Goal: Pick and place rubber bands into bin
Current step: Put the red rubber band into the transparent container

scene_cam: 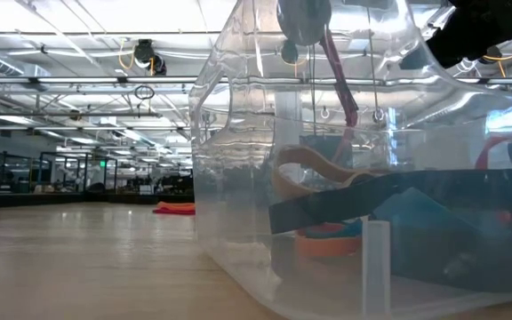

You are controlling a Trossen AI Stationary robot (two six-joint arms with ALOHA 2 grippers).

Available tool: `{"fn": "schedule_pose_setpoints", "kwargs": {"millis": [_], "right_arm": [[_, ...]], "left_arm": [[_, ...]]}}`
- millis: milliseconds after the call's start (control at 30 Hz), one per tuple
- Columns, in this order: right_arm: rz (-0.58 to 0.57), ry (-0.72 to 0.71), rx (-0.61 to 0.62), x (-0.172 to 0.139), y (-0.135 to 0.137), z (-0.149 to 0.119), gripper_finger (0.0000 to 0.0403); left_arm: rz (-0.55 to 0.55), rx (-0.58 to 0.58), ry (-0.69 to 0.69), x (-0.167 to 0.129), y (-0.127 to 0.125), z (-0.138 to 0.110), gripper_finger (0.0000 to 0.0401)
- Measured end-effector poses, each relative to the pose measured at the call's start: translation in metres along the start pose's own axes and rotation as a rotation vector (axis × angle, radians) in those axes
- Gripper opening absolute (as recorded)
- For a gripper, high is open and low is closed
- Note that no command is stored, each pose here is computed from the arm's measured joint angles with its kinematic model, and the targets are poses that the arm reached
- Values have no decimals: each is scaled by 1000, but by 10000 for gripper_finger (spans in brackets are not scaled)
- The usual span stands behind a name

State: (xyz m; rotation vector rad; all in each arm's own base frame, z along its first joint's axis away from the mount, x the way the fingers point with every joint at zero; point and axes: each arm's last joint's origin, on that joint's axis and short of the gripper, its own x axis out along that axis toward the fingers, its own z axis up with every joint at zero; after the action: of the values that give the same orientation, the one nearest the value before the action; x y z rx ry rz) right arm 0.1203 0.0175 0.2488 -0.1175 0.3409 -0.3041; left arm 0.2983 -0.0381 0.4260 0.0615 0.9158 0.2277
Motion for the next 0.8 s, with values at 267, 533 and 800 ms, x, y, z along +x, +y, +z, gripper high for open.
{"fn": "schedule_pose_setpoints", "kwargs": {"millis": [267, 533, 800], "right_arm": [[-4, -3, 1, 0, 0, 0, 144], [-4, -3, 2, 0, 0, 0, 144], [-4, -3, 10, 0, 0, 0, 144]], "left_arm": [[-6, 120, 219, 34, 21, -5, 63], [-118, 310, 375, 83, 28, -5, 63], [-231, 395, 411, 144, 28, -39, 63]]}}
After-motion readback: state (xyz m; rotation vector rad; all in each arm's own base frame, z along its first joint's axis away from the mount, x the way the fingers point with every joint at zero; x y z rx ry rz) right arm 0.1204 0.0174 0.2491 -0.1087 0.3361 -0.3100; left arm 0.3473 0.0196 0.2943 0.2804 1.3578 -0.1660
